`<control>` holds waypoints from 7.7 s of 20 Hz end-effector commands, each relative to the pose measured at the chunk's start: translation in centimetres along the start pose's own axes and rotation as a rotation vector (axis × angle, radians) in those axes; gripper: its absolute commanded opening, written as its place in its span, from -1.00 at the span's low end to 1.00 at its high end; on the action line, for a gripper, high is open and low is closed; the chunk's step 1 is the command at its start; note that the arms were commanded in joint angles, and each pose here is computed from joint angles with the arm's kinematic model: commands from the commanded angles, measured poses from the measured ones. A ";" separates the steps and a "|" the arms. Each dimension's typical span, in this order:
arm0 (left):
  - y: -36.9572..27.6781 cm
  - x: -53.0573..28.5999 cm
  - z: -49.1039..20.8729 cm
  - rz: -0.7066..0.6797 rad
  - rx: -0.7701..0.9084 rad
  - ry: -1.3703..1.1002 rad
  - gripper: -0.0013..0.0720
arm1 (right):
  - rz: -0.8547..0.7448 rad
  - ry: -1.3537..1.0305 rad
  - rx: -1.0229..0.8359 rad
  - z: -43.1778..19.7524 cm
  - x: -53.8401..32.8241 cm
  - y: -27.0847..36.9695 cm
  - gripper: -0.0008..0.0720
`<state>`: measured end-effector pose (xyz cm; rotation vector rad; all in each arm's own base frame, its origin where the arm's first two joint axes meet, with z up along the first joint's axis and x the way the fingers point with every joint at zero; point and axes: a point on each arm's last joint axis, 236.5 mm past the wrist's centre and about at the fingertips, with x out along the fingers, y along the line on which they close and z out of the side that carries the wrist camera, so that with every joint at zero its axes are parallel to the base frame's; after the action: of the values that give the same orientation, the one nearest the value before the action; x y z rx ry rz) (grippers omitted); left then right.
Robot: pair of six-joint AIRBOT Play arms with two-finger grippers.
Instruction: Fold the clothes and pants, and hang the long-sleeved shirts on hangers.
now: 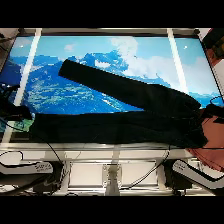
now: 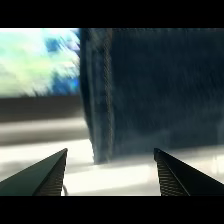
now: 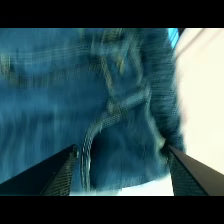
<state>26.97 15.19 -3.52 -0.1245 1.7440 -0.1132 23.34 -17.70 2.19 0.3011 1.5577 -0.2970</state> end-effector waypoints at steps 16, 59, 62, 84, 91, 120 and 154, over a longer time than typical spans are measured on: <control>-2.0 7.4 5.9 -0.361 0.145 -0.152 0.03 | 0.090 -0.233 0.069 5.5 -0.8 1.9 0.72; -12.6 -4.4 27.6 -0.280 0.087 -0.821 0.94 | 0.587 -0.234 0.157 17.3 10.0 5.4 -0.89; -11.9 -3.4 30.2 -0.293 -0.101 -0.868 0.94 | 0.608 -0.316 0.182 19.2 9.1 5.5 -0.89; -10.8 -1.6 37.2 -0.274 -0.319 -1.053 -0.89 | 0.585 -0.376 0.029 21.6 8.9 13.5 -0.89; -9.6 -13.2 30.7 -0.074 -0.056 -1.072 -0.90 | 0.544 -0.545 0.123 25.5 7.5 11.9 -0.89; -3.6 -3.2 11.5 0.111 0.106 -0.326 -0.91 | 0.525 -0.684 0.076 27.5 3.5 15.7 -0.89; -1.6 3.1 28.1 -0.030 -0.030 -0.667 -0.40 | 0.464 -0.678 0.033 27.3 4.2 14.9 -0.89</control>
<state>53.35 13.23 -10.78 -0.2440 1.0903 -0.0579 54.21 -14.08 -2.26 0.5151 0.7846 -0.0460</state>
